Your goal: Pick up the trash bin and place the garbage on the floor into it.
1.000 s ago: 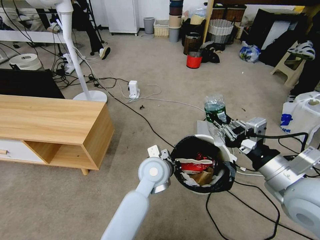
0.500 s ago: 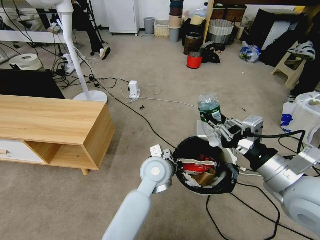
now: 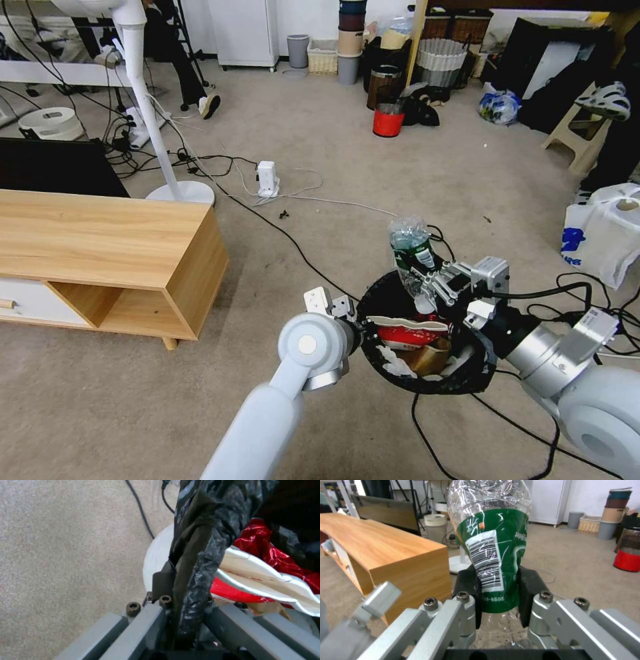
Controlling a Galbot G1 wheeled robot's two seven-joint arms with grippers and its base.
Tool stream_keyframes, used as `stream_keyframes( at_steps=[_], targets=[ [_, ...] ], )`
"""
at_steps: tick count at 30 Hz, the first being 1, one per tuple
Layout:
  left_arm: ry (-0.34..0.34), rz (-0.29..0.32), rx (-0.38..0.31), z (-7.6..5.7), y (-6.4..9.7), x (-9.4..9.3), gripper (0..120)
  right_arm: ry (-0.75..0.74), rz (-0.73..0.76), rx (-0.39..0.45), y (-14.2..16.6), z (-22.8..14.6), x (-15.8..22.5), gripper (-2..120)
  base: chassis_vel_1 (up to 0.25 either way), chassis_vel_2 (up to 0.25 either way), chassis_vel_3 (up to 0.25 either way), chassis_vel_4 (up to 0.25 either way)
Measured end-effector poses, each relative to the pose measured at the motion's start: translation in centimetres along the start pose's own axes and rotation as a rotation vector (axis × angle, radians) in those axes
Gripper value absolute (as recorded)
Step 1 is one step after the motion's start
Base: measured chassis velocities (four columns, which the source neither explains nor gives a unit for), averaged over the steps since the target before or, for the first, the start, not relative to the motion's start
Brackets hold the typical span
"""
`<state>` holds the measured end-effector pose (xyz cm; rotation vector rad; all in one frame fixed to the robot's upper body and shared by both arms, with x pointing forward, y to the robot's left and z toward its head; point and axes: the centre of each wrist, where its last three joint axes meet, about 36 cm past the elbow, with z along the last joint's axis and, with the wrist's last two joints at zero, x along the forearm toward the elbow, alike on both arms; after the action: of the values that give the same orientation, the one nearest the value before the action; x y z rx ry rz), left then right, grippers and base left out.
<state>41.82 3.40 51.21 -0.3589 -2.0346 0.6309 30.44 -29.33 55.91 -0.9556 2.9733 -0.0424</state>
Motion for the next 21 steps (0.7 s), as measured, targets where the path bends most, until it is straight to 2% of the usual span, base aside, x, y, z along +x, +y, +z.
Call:
stream_keyframes(
  at_steps=[2, 21],
  targets=[
    [0.004, 0.02, 0.003, 0.1, 0.0, 0.3, 0, 0.008, -0.005, 0.005, -0.2, 0.5, 0.1, 19, 0.0, 0.0, 0.0, 0.0],
    [-0.005, 0.041, 0.002, 0.5, 0.4, 1.4, 0, 0.055, -0.01, 0.057, -1.4, 3.9, 0.8, 19, 0.0, 0.0, 0.0, 0.0]
  ],
)
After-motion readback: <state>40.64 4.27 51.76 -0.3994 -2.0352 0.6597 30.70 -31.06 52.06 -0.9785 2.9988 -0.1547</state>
